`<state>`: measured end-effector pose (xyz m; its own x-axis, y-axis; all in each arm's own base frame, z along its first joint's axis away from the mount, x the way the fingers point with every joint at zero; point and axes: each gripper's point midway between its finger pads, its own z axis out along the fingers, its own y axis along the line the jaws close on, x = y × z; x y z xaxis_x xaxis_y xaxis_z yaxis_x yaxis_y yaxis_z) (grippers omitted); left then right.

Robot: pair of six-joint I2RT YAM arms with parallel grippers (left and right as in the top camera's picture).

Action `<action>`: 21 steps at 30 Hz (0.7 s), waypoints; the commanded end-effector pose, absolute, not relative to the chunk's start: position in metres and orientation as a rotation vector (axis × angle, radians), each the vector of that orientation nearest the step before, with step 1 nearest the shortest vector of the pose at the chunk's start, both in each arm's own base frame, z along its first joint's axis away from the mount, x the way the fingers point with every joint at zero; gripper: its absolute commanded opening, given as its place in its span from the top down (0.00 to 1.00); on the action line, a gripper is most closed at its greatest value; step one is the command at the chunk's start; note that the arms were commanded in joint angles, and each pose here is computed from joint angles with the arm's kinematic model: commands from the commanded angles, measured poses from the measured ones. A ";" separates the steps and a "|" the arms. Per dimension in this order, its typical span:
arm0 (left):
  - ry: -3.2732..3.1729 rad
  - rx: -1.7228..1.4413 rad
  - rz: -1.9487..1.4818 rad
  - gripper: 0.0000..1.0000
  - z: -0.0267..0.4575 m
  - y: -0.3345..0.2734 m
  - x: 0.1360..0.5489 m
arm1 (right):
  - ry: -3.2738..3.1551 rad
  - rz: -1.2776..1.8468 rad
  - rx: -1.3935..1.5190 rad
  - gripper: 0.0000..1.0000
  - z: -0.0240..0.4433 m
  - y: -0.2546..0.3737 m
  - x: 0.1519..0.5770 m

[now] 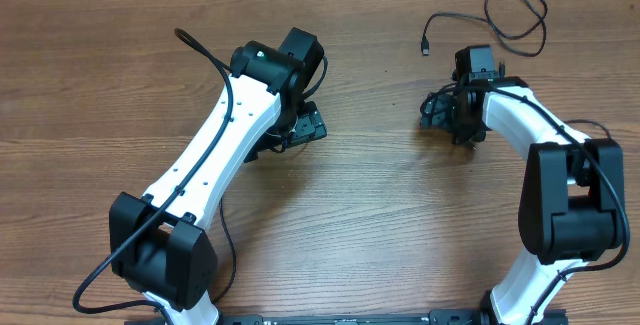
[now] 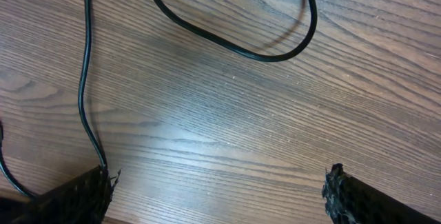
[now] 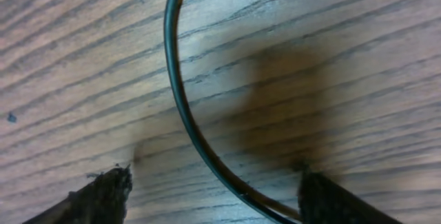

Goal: Untangle cables

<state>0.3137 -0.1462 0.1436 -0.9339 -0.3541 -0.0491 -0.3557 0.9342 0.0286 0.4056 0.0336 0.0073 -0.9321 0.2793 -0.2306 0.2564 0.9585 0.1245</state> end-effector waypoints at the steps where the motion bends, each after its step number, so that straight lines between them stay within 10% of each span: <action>1: 3.015 -0.533 0.006 0.01 0.158 -0.147 0.316 | 2.864 0.121 0.377 0.30 0.007 0.037 0.404; 12: 3.015 -0.532 0.006 0.00 0.158 -0.147 0.316 | 2.894 0.124 0.364 0.80 0.005 0.043 0.397; 21: 3.012 -0.532 0.002 0.00 0.158 -0.147 0.317 | 2.956 0.190 0.383 0.96 0.004 0.051 0.383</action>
